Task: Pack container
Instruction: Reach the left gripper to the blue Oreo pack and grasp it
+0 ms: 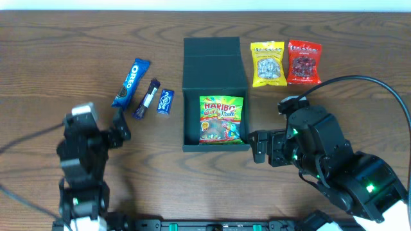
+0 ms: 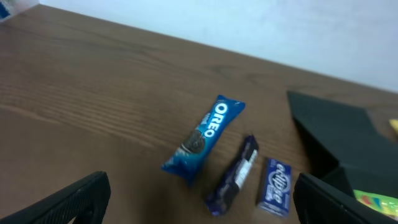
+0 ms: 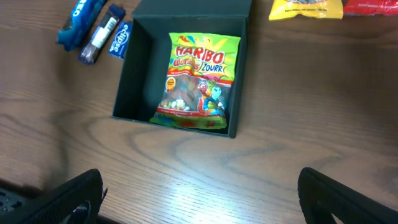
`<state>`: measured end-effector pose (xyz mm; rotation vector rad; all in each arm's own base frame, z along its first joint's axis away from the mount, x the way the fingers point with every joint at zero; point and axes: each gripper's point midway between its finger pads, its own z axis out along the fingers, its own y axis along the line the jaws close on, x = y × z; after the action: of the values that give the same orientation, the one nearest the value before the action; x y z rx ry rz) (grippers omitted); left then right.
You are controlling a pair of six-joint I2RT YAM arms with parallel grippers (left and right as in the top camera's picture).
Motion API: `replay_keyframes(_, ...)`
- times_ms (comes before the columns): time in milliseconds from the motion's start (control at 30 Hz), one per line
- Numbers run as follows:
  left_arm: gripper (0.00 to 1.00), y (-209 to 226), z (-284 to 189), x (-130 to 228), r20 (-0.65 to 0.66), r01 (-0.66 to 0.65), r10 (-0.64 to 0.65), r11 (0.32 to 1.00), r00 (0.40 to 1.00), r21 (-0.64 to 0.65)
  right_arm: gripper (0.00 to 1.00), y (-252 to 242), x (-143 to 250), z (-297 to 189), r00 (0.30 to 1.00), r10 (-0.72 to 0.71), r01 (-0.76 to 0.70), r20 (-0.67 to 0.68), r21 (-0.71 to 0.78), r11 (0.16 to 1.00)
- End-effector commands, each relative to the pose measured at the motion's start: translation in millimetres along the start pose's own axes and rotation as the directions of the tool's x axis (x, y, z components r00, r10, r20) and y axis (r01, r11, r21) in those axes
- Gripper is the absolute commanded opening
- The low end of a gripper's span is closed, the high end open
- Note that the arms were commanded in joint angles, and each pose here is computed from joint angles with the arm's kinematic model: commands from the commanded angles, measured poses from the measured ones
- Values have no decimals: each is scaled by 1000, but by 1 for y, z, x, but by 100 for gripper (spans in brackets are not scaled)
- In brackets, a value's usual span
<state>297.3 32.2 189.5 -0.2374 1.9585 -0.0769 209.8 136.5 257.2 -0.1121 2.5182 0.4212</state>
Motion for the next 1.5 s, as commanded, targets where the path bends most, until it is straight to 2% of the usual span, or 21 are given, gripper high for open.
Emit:
replay_keyframes(0,95,1,20,-23,-30,-78,78,997,997,-17,99,2,-4,-4,1000,-17,17,18,0,1000)
replay_keyframes(267,95,1,83,-50,-144,-72,68,997,987,-20,99,2,-3,-4,1000,-17,17,17,0,1000)
replay_keyframes(600,95,-2,133,-56,-247,-236,236,971,940,29,99,-1,-5,-4,1000,-17,17,26,15,1000)
replay_keyframes(800,95,-11,158,-30,-316,-289,300,954,900,82,99,-4,-6,-4,999,-17,16,34,30,999)
replay_keyframes(1033,95,-30,179,16,-391,-213,291,949,873,230,99,-8,-7,-4,999,-18,16,41,52,999)
replay_keyframes(1467,95,-27,187,39,-451,-157,243,963,859,220,99,-12,-10,-5,998,-19,14,56,80,997)
